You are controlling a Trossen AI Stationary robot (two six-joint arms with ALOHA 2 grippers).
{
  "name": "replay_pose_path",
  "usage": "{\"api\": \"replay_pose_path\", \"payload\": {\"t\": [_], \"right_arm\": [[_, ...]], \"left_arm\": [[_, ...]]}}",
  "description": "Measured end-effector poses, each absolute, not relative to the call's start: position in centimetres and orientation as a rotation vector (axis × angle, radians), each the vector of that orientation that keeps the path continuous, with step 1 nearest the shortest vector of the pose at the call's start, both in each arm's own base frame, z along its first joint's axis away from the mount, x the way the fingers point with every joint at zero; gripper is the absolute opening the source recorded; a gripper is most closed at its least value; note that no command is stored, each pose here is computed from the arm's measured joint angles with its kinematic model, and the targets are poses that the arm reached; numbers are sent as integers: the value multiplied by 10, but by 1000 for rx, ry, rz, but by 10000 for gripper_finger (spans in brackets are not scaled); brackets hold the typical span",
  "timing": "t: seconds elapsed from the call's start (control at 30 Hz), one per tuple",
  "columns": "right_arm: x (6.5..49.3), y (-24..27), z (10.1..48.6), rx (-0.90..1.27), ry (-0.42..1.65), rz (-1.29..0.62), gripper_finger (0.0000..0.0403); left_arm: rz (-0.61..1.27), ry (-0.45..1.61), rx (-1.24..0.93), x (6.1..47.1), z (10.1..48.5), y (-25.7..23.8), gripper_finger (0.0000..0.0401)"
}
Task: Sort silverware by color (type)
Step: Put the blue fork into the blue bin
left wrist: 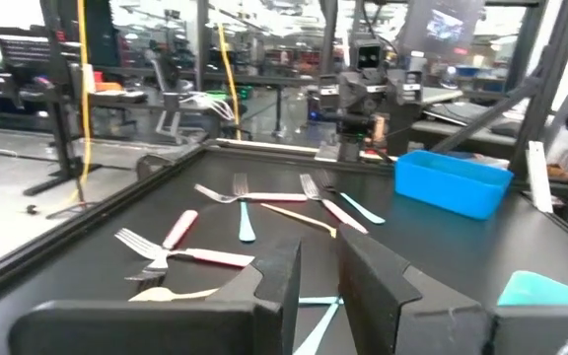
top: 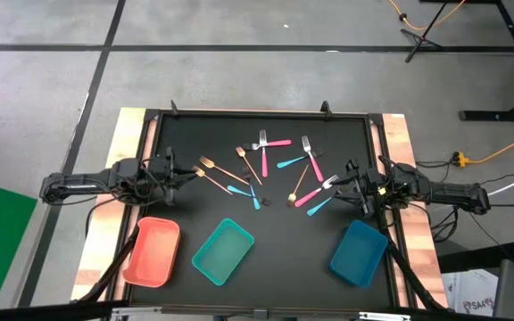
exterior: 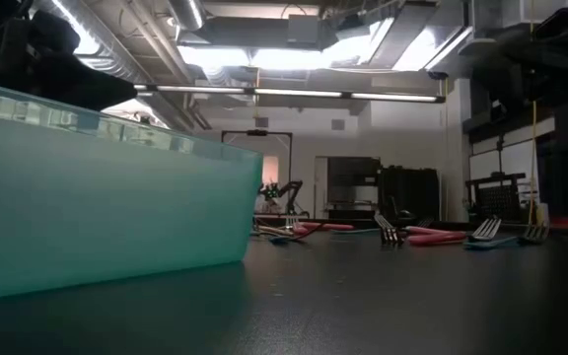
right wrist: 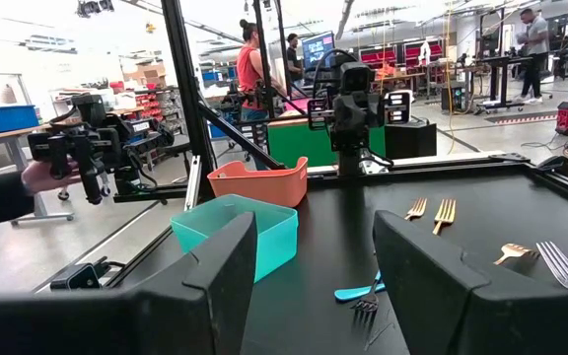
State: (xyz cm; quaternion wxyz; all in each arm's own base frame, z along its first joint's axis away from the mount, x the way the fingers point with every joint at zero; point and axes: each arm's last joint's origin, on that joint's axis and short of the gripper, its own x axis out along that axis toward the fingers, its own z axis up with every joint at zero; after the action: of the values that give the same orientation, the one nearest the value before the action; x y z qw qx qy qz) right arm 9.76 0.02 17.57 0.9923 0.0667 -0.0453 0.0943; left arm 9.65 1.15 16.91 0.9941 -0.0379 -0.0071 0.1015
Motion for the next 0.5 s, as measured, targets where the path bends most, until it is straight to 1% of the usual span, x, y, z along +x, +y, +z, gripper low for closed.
{"api": "replay_pose_path", "payload": {"t": [0.17, 0.33, 0.5], "right_arm": [[98, 0, 176, 134, -92, 186, 202], [98, -3, 176, 139, -100, 83, 202], [98, -5, 176, 143, -106, 18, 202]], "left_arm": [[206, -14, -76, 97, 169, 12, 63], [205, -14, -76, 96, 169, 12, 63], [204, -14, -76, 97, 169, 11, 63]]}}
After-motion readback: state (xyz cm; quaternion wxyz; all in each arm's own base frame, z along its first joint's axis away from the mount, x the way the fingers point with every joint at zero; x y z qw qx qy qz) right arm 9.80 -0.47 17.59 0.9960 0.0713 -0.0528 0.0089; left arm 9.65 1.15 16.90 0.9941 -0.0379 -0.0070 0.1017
